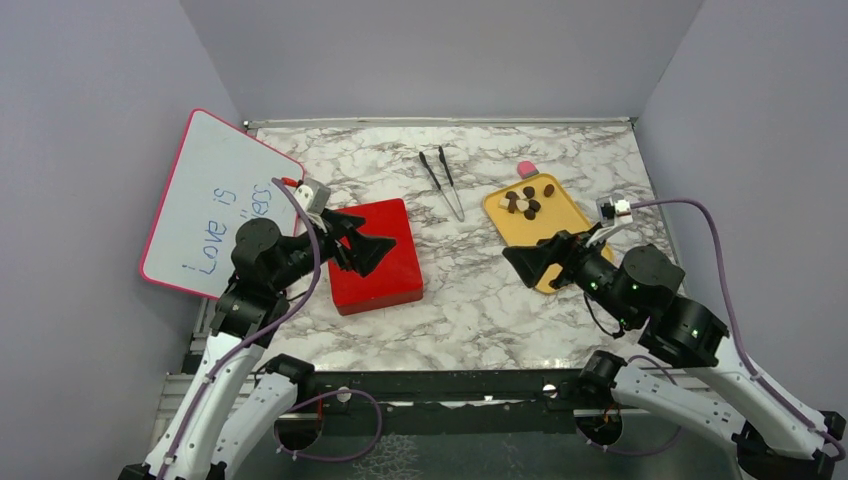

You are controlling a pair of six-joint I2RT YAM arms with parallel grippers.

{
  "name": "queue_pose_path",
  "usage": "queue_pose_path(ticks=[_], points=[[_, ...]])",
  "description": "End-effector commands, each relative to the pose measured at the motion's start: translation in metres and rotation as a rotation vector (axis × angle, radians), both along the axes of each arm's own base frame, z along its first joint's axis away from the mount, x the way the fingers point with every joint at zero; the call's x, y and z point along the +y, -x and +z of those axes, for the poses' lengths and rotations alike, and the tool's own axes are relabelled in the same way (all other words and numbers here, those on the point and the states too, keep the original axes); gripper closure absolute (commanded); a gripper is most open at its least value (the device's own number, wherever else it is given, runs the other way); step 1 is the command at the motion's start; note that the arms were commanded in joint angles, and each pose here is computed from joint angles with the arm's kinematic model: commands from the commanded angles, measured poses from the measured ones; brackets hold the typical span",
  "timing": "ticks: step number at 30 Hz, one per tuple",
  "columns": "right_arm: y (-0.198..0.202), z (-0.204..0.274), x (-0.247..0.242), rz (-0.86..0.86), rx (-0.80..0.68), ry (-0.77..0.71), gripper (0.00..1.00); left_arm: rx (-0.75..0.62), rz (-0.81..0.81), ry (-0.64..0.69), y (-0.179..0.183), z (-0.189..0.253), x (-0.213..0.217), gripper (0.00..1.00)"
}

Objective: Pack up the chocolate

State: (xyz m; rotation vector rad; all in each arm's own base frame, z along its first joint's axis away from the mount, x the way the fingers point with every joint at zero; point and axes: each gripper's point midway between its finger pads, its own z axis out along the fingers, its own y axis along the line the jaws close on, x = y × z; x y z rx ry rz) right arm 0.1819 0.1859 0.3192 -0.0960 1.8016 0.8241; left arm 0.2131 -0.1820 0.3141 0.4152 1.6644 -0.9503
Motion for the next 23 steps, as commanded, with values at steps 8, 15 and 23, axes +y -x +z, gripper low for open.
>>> queue_pose_path(ticks=[8,15,23], points=[[0.003,0.0,-0.001,0.004,0.016,0.014,0.0,-0.006,0.04,0.016,-0.004,0.002,0.004,0.01],[0.003,-0.011,0.007,0.031,0.037,0.032,0.0,-0.005,0.053,0.015,-0.005,0.004,0.005,0.01],[0.003,-0.005,0.003,0.027,0.019,0.04,0.0,0.004,0.062,0.013,-0.007,0.007,0.006,0.01]])
